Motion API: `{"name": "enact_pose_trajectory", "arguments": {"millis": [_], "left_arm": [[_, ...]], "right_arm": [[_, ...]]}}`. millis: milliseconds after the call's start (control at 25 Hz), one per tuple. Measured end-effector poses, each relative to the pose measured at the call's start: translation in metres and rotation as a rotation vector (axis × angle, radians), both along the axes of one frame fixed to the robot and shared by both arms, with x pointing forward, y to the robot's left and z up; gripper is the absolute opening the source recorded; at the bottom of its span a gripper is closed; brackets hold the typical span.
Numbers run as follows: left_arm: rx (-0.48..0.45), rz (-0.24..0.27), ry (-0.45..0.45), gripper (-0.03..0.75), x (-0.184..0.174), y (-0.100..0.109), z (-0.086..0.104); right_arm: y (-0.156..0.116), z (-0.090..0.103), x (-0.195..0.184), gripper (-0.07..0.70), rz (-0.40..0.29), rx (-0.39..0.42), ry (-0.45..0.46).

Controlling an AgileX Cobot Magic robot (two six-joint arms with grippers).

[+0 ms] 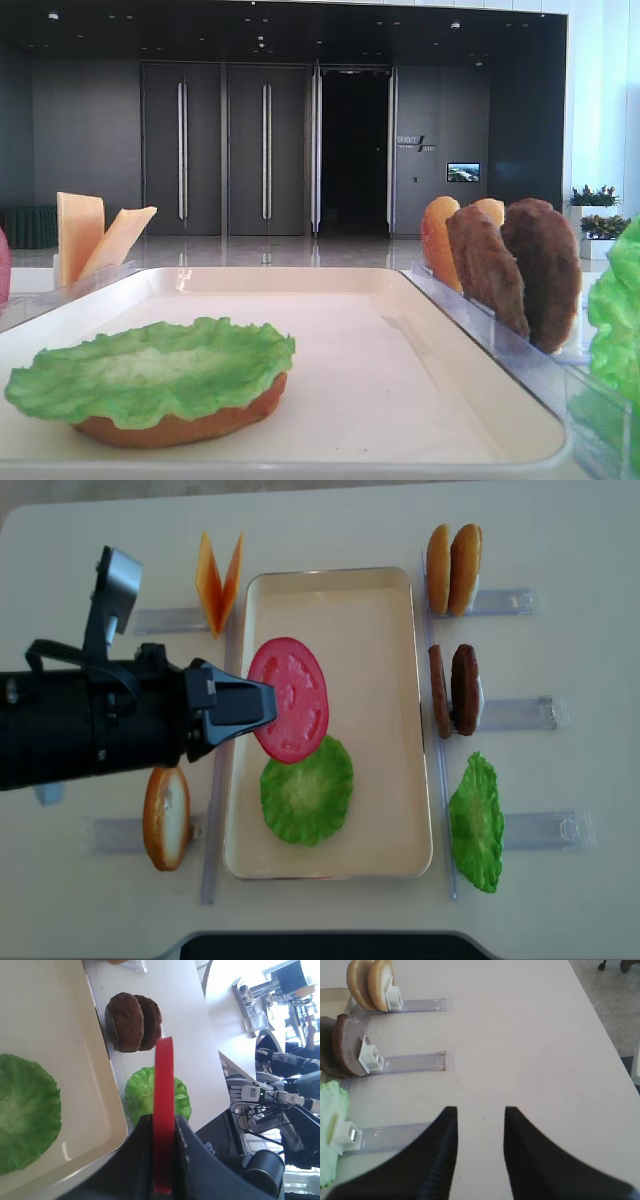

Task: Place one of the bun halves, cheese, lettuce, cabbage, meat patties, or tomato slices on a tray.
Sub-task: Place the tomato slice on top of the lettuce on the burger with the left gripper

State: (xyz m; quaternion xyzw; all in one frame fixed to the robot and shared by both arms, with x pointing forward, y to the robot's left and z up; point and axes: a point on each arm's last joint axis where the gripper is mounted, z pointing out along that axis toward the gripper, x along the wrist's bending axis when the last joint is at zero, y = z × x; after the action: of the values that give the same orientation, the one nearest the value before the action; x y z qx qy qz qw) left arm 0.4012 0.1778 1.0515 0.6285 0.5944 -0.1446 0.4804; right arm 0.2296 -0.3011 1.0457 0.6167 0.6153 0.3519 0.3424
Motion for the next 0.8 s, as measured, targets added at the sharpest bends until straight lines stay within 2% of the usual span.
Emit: {"name": "enact_pose_trajectory", "arguments": {"millis": [320, 800], "left_arm": [[0.039, -0.016, 0.108, 0.057, 0.025, -0.012, -0.035], [0.066, -0.064, 0.209, 0.057, 0.048, -0.025, -0.082]], "right_arm": [[0.0, 0.0, 0.0, 0.251, 0.0, 0.0, 0.0], [0.0, 0.0, 0.0, 0.249, 0.0, 0.0, 0.0]]}}
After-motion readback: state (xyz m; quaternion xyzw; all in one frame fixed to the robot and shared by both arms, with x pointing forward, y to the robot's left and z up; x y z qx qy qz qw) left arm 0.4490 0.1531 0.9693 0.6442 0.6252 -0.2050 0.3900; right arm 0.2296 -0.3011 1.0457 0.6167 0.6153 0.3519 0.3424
